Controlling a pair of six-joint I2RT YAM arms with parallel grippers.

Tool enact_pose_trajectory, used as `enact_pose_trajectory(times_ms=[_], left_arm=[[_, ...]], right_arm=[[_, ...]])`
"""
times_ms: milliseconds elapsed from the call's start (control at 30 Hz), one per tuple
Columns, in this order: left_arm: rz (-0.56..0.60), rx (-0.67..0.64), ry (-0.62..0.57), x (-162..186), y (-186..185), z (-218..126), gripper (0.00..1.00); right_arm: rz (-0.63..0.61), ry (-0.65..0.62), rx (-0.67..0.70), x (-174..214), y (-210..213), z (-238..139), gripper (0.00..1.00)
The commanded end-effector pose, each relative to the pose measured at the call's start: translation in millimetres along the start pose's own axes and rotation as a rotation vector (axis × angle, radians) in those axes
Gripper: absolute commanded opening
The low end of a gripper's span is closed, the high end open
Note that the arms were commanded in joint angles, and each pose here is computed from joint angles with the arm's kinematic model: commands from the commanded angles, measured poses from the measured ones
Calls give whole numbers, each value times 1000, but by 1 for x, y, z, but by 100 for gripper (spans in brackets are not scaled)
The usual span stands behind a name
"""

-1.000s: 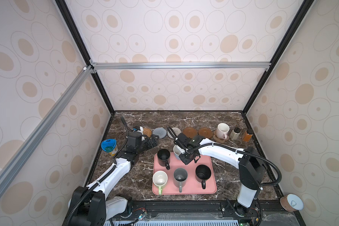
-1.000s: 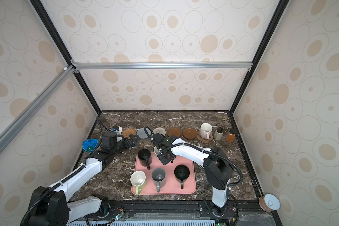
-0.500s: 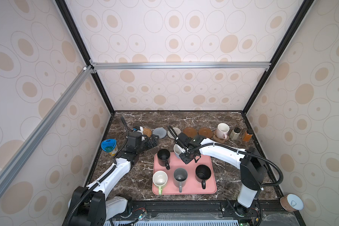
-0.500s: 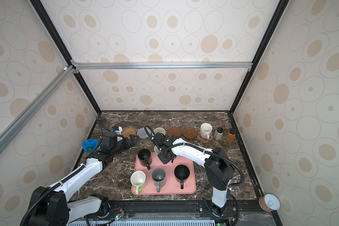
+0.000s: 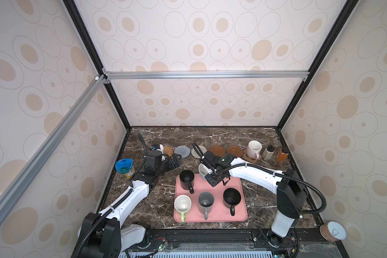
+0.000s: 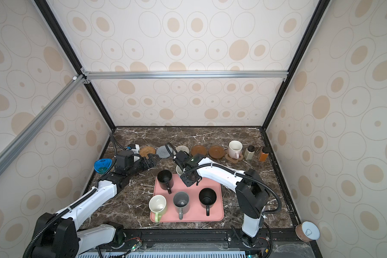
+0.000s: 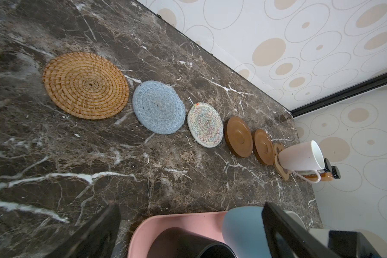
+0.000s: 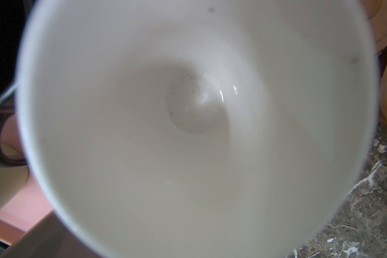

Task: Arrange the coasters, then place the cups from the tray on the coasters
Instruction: 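Lift the light blue mug off the tray with the right gripper, then carry the light blue mug with the right gripper toward the coasters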

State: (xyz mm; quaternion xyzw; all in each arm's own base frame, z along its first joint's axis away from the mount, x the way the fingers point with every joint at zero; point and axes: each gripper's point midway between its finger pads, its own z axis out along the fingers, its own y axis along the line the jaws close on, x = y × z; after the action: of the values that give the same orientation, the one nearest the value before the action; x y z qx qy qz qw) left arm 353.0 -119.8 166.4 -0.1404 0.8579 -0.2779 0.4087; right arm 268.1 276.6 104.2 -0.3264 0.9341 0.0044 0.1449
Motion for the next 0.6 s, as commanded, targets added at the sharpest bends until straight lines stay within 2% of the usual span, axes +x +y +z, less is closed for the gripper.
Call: enact_pose_trajectory(times_ms=[0, 567], left_arm=[[-2, 21, -37, -14, -8, -3, 100], [-4, 21, -42, -15, -8, -4, 100]], right_arm=[[27, -85, 20, -13, -10, -24, 9], [83, -104, 53, -6, -37, -35, 8]])
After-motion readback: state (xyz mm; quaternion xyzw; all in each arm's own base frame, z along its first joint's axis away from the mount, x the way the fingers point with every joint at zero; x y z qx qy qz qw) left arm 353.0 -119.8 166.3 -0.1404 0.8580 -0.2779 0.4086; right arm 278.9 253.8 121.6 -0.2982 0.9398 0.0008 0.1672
